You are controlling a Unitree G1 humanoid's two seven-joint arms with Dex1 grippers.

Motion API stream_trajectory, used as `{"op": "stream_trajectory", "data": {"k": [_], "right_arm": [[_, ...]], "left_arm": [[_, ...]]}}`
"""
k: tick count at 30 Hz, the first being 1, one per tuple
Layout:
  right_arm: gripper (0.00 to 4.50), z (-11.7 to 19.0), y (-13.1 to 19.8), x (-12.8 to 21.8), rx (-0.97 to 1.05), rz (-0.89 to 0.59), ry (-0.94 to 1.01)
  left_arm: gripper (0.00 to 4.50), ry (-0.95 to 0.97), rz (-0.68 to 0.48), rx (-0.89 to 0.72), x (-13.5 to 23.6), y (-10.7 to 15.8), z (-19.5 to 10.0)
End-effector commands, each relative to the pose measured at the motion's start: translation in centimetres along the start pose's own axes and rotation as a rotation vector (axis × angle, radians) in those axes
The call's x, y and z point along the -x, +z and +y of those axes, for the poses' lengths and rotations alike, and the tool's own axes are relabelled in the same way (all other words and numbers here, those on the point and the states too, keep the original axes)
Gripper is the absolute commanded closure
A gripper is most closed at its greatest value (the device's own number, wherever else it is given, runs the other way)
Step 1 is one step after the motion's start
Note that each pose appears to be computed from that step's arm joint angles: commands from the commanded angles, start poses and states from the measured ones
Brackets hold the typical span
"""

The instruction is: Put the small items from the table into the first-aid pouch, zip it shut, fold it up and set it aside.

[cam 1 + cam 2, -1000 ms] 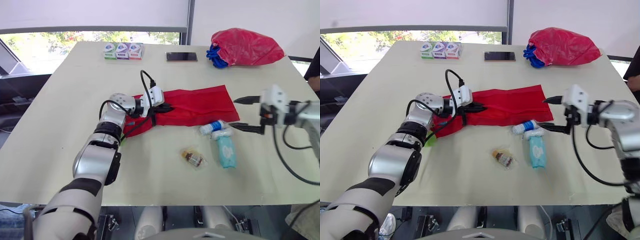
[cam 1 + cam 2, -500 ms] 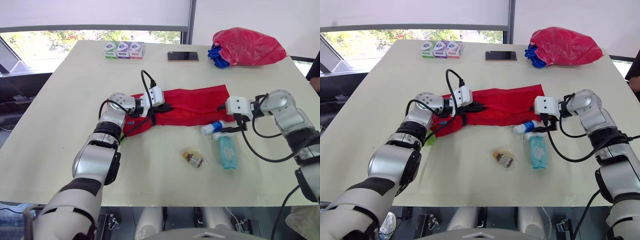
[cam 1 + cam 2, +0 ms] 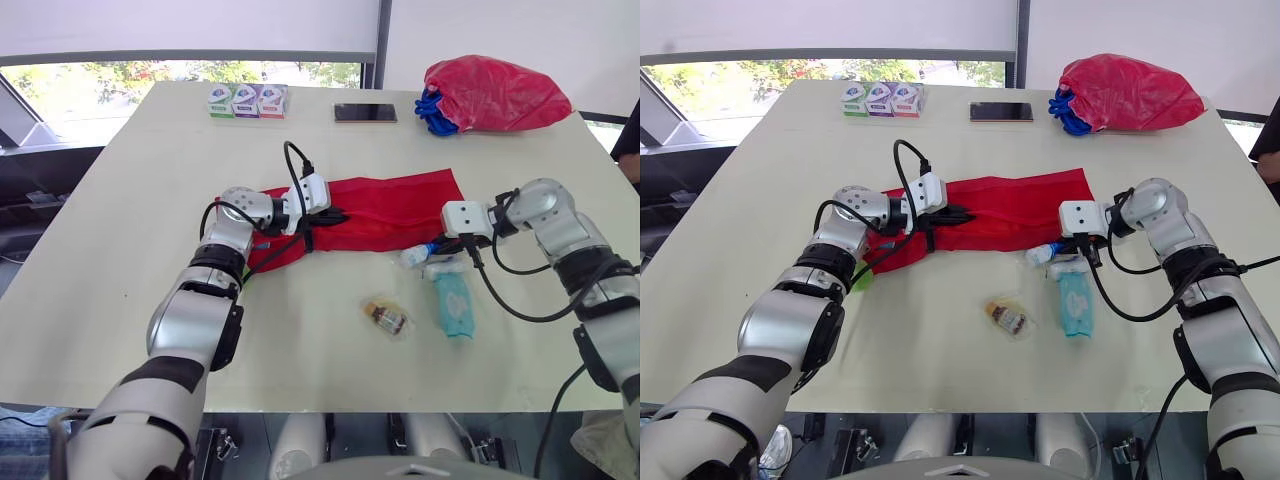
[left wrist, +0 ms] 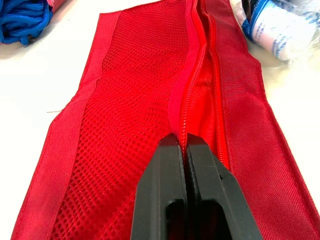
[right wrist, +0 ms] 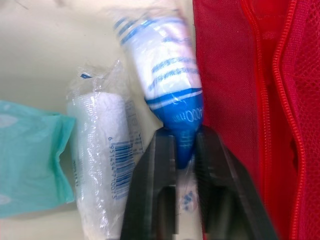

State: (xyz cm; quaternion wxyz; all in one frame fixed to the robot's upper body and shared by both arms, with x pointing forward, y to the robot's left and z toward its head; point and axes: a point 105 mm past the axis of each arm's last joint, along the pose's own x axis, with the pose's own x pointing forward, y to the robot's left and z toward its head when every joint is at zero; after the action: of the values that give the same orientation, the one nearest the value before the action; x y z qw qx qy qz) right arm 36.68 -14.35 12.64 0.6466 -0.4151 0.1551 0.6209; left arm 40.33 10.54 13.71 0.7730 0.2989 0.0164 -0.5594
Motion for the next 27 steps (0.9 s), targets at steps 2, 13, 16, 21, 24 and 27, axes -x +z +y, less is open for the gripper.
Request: {"op": "stream_trajectory", "data": {"k": [2,13,16,21,24,27], "right_arm": [[4.49,-0.7,2.9,1.8,-0.110,-0.178,-0.048],[4.49,1.3,5.3,-1.4,-0.697,-0.234,-0.114],[4.49,1.8,5.5,-2.2,-0.933,-0.217,-0.098],[4.49,2.6,6.1,-3.4,-1.235,-0.215,-0.044],[4.49,2.2,6.2,-4.1,-1.360,-0.273,-0.033],[4.49,1.2,6.4,-4.7,-1.468,-0.342,-0.028]], "left_arm": [[4.50,0.024,-0.054,-0.024,0.0,1.3,0.6],[4.50,0.030,-0.073,-0.009,-0.1,1.6,0.7],[4.50,0.035,-0.081,-0.007,-0.1,1.8,0.9],[4.50,0.036,-0.092,-0.006,-0.1,2.1,1.0],[4.50,0.039,-0.101,-0.007,-0.1,2.2,1.0],[4.50,0.035,-0.107,-0.009,-0.2,2.2,0.8]]}}
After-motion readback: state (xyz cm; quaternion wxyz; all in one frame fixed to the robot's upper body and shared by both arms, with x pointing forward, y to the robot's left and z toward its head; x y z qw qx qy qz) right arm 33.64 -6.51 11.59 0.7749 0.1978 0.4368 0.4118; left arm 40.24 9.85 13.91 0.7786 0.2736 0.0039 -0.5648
